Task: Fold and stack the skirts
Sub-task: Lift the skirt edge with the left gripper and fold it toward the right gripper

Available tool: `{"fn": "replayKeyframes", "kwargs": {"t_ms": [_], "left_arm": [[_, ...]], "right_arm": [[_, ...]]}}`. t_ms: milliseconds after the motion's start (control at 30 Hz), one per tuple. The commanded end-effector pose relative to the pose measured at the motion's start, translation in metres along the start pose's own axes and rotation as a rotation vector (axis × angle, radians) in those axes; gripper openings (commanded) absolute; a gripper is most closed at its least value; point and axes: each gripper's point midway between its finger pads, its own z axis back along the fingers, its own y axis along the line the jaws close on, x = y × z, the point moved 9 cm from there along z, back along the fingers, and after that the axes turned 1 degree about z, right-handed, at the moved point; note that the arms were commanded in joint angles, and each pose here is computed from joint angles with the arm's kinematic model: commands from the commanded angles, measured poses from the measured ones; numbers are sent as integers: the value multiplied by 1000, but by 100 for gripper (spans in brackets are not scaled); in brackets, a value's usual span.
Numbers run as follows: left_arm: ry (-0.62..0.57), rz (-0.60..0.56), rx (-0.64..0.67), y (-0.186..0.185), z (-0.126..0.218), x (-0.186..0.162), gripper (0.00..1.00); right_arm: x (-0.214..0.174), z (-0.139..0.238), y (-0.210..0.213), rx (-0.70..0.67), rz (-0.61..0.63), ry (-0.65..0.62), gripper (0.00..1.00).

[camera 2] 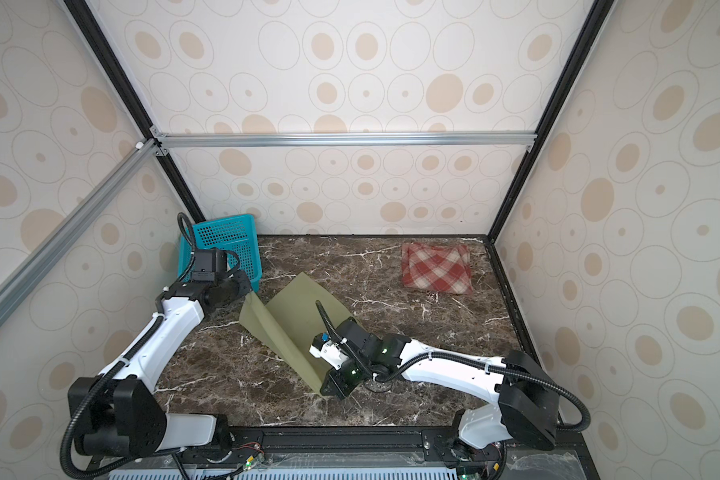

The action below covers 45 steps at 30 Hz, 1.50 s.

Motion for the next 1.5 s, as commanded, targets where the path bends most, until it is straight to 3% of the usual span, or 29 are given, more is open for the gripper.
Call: {"fn": "replayKeyframes", "kwargs": {"t_ms": [0,167,533,967,1467], "left_arm": [[-123,40,-72,-19,0,30,0],[-122,26,-121,-43,-19,40,0],[-108,9,-187,-81,-55,44,0],[-45,-50,-197,-117,-96,29,0],[-29,-46,-150,-120,-126,21,0]], "right_arm": [[-1,13,-13,-24,-98,-29,0],[-1,24,-39,-45,-218,-31,0],[-5,37,-71,-84,-361,-36,0],[-14,34,-89,-160,-449,6,0],[-10,37,-112,-255,-509,20,0]]}}
